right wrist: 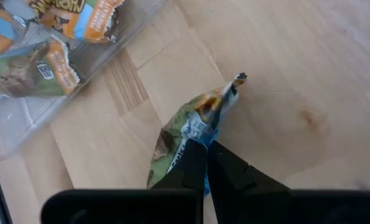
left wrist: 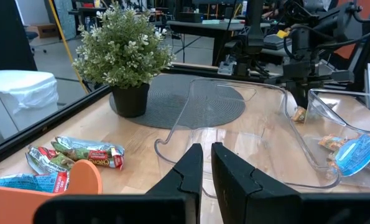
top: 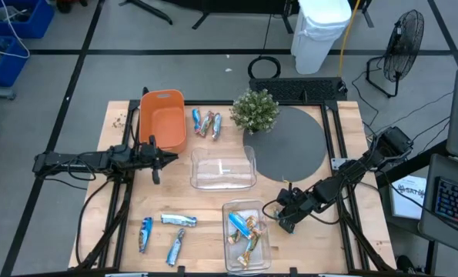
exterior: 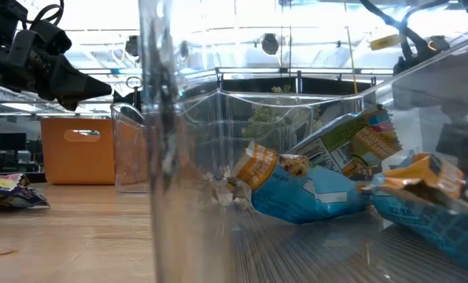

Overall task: Pick and place Granola Bars by type
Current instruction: Put the yellow granola bar into the bottom transparent bin

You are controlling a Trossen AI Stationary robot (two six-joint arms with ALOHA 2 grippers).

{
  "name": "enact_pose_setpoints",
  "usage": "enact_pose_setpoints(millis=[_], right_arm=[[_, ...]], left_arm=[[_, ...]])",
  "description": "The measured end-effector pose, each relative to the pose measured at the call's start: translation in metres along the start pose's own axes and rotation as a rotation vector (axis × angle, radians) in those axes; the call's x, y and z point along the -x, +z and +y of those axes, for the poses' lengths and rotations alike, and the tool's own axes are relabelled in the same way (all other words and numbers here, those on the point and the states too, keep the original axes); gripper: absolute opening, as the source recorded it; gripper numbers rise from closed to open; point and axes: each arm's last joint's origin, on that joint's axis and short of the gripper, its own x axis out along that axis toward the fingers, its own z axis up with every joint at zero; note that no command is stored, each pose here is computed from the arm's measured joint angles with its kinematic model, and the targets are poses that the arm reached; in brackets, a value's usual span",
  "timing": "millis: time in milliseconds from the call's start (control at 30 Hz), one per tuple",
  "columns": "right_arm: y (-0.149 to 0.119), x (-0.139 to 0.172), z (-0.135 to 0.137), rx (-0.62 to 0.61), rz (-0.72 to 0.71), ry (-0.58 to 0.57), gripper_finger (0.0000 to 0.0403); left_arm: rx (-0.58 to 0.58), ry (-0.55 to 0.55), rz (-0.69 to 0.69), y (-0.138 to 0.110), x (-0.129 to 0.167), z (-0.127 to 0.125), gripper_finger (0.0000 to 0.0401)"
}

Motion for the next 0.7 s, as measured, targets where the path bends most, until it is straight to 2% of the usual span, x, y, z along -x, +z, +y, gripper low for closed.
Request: enact_pose_setpoints(millis=[367, 700], right_arm=[[-0.012, 0.007, -0.008, -0.003, 0.048, -0.109, 0.0006], [-0.012, 0.032, -0.023, 0.017, -0.072, -0.262, 0.0006]], left_arm=[[0.000, 0.000, 0.000, 0.000, 0.000, 0.000, 0.0037], [0.000, 0.000, 0.000, 0.000, 0.000, 0.000, 0.0037]])
